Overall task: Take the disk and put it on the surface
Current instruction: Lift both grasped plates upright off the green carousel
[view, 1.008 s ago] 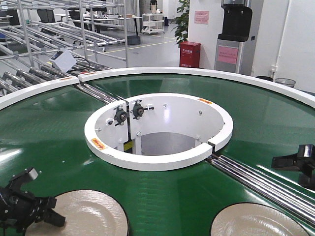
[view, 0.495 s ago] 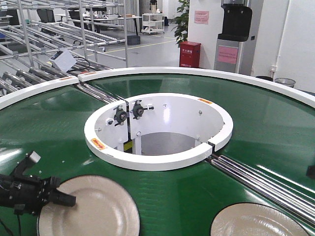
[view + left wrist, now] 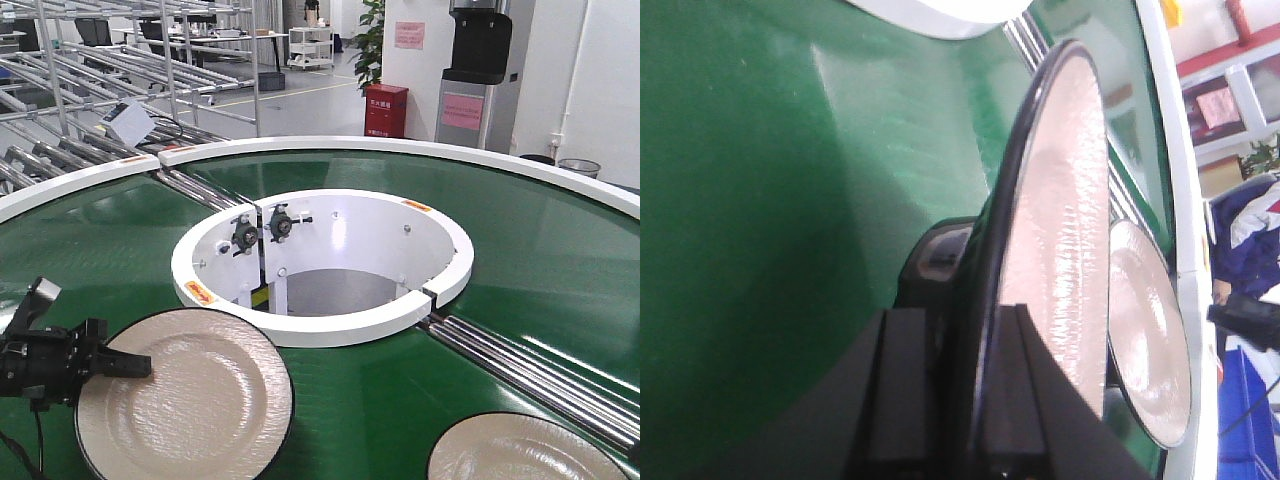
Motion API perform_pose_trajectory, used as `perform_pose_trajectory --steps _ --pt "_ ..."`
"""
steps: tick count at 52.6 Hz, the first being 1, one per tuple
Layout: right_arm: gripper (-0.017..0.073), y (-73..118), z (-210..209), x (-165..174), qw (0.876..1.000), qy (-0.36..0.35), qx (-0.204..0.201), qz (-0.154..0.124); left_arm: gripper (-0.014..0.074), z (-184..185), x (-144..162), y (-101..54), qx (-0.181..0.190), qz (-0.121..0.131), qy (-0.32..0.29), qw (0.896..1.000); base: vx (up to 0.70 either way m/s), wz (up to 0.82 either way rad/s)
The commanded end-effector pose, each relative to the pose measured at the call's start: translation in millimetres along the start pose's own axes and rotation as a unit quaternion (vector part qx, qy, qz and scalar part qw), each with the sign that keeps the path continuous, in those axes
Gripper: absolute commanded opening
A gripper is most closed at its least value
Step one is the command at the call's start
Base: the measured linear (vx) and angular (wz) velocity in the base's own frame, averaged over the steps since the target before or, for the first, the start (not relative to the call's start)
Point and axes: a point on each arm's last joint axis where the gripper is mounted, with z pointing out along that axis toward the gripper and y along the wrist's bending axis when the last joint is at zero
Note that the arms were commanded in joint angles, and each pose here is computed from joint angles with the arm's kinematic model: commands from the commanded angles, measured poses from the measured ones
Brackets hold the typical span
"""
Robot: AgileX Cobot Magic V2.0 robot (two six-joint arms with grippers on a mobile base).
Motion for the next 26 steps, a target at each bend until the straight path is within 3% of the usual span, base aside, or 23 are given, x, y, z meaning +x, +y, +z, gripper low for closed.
perform_pose_trajectory --steps 1,10,16,26 --pt "0.0535 3.4 -4.6 -9.0 1.0 -0.017 -0.011 -0.018 -0.0009 -17.8 -12.0 -36.3 0.066 0.008 -0.044 0.997 0.0 0.0" --pt "0.0535 -3.4 11.9 -9.3 0.999 0.004 -0.028 -0.02 -0.0009 -18.0 -12.4 -35.3 0.061 0.009 -0.046 0.997 0.0 0.0" --pt "0.0535 -6.1 21.4 -9.9 0.999 0.011 -0.043 -0.006 -0.0009 -18.0 -12.3 -35.2 0.06 0.01 -0.046 0.997 0.0 0.0" --pt "0.0535 10.0 48.6 -5.6 0.997 0.038 -0.069 -0.024 -0.0009 -18.0 -12.0 -34.9 0.059 0.019 -0.045 0.997 0.0 0.0"
